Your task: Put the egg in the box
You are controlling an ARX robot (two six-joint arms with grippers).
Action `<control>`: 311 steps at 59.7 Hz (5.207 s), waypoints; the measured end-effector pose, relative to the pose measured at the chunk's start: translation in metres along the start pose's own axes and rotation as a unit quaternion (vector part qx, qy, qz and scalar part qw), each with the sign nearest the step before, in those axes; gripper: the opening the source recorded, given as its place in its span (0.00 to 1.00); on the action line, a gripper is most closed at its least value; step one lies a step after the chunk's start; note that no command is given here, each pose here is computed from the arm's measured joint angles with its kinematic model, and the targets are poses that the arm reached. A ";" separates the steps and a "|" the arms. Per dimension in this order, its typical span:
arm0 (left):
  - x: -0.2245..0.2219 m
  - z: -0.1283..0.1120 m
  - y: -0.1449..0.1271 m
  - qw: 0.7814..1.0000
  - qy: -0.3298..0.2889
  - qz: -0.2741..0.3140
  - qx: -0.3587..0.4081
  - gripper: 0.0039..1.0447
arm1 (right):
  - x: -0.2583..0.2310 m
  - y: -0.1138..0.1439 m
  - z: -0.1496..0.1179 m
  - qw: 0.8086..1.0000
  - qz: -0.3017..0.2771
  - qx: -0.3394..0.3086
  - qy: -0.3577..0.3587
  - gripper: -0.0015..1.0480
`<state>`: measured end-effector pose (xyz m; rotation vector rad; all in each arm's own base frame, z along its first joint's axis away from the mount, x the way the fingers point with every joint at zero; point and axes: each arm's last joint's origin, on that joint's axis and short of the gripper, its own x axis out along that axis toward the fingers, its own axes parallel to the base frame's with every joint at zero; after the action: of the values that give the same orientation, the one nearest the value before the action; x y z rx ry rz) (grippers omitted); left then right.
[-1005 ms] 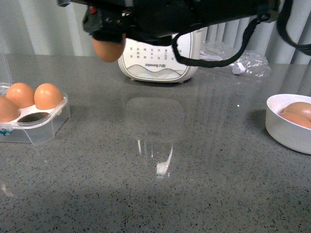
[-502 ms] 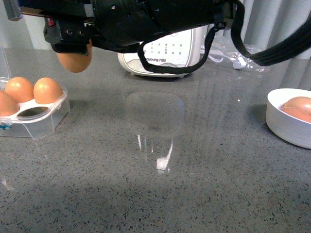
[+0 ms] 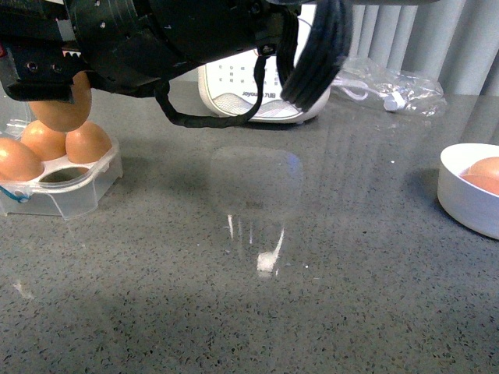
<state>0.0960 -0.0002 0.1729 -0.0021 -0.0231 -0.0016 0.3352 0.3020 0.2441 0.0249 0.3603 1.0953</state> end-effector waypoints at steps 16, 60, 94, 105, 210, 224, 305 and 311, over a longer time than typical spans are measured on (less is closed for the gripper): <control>0.000 0.000 0.000 1.000 0.000 0.000 0.000 0.94 | 0.011 0.000 0.000 1.000 -0.001 0.002 0.011 0.39; 0.000 0.000 0.000 1.000 0.000 0.000 0.000 0.94 | 0.014 -0.004 -0.008 0.999 0.004 0.012 0.031 0.83; 0.000 0.000 0.000 1.000 0.000 0.000 0.000 0.94 | -0.019 -0.020 0.004 0.999 -0.039 0.003 -0.010 0.93; 0.000 0.000 0.000 1.000 0.000 0.000 0.000 0.94 | -0.060 -0.035 0.011 0.993 -0.111 -0.002 -0.048 0.93; 0.000 0.000 0.000 1.000 0.000 0.000 0.000 0.94 | -0.325 0.015 -0.161 0.839 -0.518 -0.013 -0.163 0.03; 0.000 0.000 0.000 1.000 0.000 0.000 0.000 0.94 | -0.328 0.023 -0.169 0.839 -0.518 -0.014 -0.165 0.03; 0.000 0.000 0.000 1.000 -0.001 0.000 0.000 0.94 | -0.338 0.050 -0.193 0.839 -0.517 -0.017 -0.168 0.04; 0.000 0.000 0.000 1.000 -0.001 0.000 0.000 0.94 | -0.338 0.050 -0.193 0.839 -0.517 -0.017 -0.168 0.20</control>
<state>0.0959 -0.0002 0.1730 -0.0021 -0.0242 -0.0012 0.0977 0.0003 0.1650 -0.0105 -0.0014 0.0038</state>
